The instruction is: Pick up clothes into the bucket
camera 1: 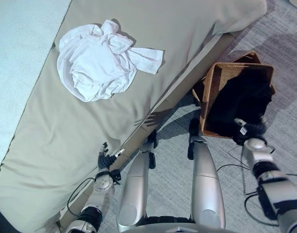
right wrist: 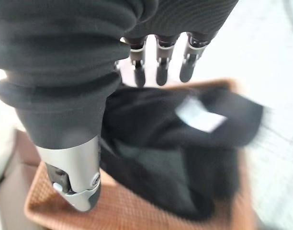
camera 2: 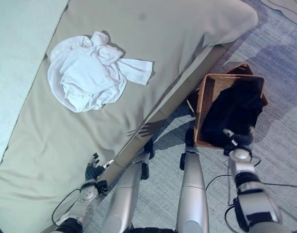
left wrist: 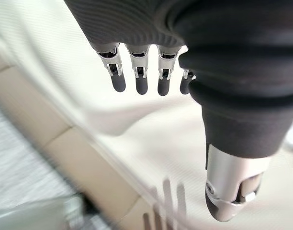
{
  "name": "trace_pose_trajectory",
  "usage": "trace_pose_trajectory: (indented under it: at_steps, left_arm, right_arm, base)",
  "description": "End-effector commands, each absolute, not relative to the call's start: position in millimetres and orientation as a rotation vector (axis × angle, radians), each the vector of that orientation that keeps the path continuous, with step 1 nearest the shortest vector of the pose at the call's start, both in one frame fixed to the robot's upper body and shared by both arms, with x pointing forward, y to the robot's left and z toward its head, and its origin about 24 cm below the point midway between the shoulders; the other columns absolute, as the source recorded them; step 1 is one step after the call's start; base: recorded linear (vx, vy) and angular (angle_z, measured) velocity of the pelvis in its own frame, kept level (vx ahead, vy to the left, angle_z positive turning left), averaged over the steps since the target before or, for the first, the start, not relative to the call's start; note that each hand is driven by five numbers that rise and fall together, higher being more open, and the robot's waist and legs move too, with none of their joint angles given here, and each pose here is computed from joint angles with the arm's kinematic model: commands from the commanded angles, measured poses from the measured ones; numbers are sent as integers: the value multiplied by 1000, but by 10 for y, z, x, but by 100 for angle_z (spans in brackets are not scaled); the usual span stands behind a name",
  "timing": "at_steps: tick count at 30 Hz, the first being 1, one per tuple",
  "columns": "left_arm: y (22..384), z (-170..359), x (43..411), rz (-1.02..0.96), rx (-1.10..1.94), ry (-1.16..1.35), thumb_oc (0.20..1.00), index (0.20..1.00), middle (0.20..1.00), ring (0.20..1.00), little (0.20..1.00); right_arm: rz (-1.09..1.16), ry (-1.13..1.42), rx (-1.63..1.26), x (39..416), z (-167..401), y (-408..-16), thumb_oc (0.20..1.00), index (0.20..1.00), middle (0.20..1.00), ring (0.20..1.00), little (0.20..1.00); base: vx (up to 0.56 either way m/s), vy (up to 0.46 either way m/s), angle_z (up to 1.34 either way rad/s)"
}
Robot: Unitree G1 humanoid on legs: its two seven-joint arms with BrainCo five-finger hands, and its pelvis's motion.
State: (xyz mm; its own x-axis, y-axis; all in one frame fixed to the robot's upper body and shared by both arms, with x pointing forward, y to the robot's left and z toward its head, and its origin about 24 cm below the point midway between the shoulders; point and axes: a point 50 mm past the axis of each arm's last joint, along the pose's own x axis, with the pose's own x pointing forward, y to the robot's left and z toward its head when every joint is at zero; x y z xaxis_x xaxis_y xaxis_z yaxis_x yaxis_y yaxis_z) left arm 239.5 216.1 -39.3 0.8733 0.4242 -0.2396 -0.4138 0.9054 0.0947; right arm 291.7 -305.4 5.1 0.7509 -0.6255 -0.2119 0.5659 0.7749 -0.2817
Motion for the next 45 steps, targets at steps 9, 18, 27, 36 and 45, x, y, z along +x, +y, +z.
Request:
trace_pose_trajectory:
  at_steps: [9, 18, 27, 36, 45]
  left_arm:
    - [3539, 1197, 2734, 807, 673, -234, 1000, 1000, 1000, 1000, 1000]
    - [3754, 1740, 2797, 880, 1053, -306, 1000, 1000, 1000, 1000, 1000]
    - [3891, 2006, 2791, 932, 1187, -310, 1000, 1000, 1000, 1000, 1000]
    - [3947, 2315, 2800, 953, 1262, -336, 1000, 1000, 1000, 1000, 1000]
    - [3967, 2551, 2910, 952, 1240, -335, 1000, 1000, 1000, 1000, 1000]
  right_arm:
    - [-326, 331, -484, 2375, -420, -2625, 1000, 1000, 1000, 1000, 1000]
    - [-63, 389, -563, 2019, -657, -2317, 1000, 1000, 1000, 1000, 1000]
    - [-19, 319, -497, 2061, -564, -2139, 1000, 1000, 1000, 1000, 1000]
    - [-10, 160, -366, 2165, -273, -1972, 1000, 1000, 1000, 1000, 1000]
    - [64, 2, -280, 2259, 36, -1752, 1000, 1000, 1000, 1000, 1000]
  base:
    - [-3, 11, -13]
    - [24, 110, -22]
    - [45, 134, -21]
    - [6, 25, -3]
    - [12, -8, -4]
